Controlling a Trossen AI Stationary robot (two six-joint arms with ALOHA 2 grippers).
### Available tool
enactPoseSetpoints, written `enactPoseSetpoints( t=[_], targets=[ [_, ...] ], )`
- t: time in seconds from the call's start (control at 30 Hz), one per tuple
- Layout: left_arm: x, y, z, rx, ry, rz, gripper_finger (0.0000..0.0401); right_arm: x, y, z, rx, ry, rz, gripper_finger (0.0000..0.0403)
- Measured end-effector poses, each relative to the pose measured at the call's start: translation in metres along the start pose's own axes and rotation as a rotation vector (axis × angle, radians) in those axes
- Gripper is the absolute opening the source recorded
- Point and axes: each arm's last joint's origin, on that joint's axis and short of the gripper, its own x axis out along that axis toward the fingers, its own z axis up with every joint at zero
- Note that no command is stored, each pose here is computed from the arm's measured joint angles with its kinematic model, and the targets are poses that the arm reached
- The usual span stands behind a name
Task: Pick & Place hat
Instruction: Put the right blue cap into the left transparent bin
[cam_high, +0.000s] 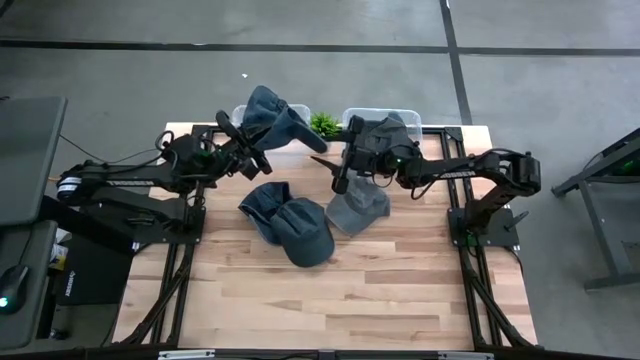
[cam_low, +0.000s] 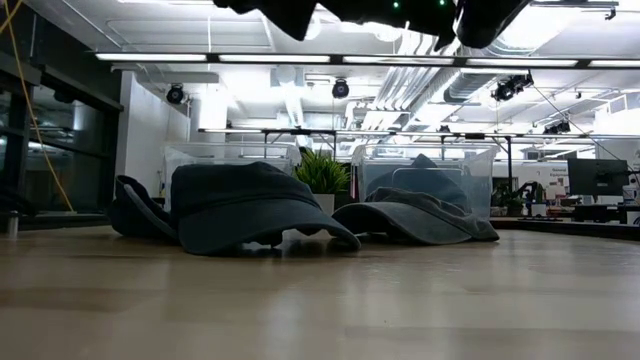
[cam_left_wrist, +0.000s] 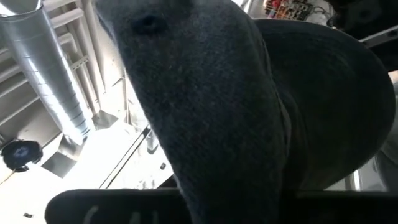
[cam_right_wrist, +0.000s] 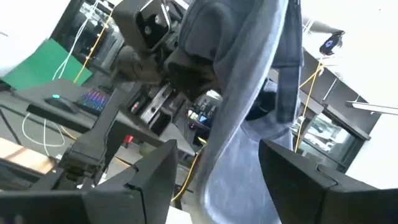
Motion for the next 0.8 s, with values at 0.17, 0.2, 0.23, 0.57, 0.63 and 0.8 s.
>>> enactPoseSetpoints(
  t=[0.17, 0.2, 0.23, 0.57, 0.63, 0.8],
  targets=[
    [0.0024, -0.0034, 0.0012, 0.003, -0.025, -0.009, 0.001, 0.0032, -0.0024, 0.0034, 0.012, -0.001, -0.001, 0.0219],
    [0.0033, -0.0047, 0.0012, 0.005, -0.023, -0.012, 0.001, 0.0032, -0.0021, 0.0024, 0.013, 0.012, -0.003, 0.0218],
    [0.0039, -0.0053, 0.0014, 0.005, -0.025, -0.011, 0.001, 0.0031, -0.0014, 0.0012, 0.015, 0.024, 0.004, 0.0215],
    [0.0039, -0.0017, 0.0033, -0.013, -0.071, 0.021, 0.001, 0.0027, -0.0007, -0.0029, 0.018, 0.056, 0.027, 0.0094],
    [0.0039, -0.002, 0.0032, -0.012, -0.07, 0.017, 0.001, 0.0026, -0.0004, -0.0031, 0.006, 0.055, 0.036, 0.0051],
    [0.0039, -0.0036, 0.0029, -0.025, -0.067, 0.002, 0.001, 0.0025, -0.0002, -0.0046, -0.004, 0.075, 0.029, 0.0015]
  ],
)
